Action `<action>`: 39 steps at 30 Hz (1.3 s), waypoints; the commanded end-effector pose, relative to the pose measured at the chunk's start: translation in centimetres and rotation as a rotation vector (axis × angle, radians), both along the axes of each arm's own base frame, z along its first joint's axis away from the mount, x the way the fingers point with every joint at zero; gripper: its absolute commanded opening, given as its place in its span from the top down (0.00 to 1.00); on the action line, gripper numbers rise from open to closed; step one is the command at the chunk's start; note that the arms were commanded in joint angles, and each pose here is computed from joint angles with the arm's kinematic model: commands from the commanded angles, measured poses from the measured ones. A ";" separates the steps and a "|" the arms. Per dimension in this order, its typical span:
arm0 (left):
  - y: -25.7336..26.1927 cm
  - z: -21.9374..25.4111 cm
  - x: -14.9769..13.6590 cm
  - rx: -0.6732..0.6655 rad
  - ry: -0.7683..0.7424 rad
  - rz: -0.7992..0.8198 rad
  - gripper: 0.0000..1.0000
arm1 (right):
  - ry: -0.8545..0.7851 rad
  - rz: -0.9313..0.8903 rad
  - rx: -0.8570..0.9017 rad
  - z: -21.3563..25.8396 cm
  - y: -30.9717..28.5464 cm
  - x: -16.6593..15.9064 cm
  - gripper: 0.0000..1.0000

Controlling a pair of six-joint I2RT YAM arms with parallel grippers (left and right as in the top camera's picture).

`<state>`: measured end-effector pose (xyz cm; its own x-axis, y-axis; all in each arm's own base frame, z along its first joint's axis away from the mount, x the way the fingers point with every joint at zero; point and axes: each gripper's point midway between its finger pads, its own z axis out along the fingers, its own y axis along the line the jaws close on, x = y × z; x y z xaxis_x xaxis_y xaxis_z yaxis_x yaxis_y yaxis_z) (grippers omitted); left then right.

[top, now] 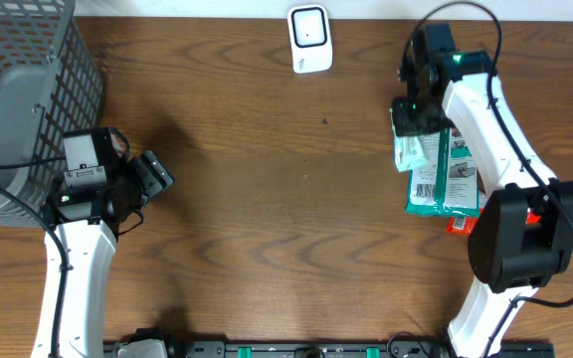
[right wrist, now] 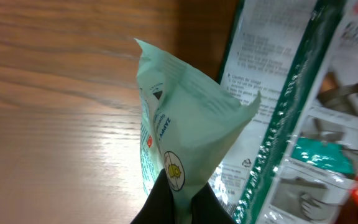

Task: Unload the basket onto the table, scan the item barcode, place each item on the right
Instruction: 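Carry the wipes packet right and lower it onto the gloves pack, then open the right gripper and lift it away from the pile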

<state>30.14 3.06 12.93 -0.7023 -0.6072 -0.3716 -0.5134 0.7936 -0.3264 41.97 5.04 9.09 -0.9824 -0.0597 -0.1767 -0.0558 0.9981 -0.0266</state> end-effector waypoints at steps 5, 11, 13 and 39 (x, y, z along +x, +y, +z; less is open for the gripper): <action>0.3 0.3 0.2 0.016 -0.006 -0.002 0.15 | 0.047 -0.099 0.010 -4.0 -2.4 -1.4 0.84; 0.3 0.3 0.2 0.016 -0.006 -0.002 0.15 | 0.033 -0.097 0.011 -3.9 -2.5 -1.1 0.08; 0.3 0.3 0.2 0.016 -0.006 -0.002 0.15 | 0.035 -0.079 0.007 -3.3 -2.5 -1.0 0.01; 0.3 0.3 0.2 0.016 -0.006 -0.002 0.15 | 0.064 -0.077 0.000 1.3 -2.4 -1.5 0.01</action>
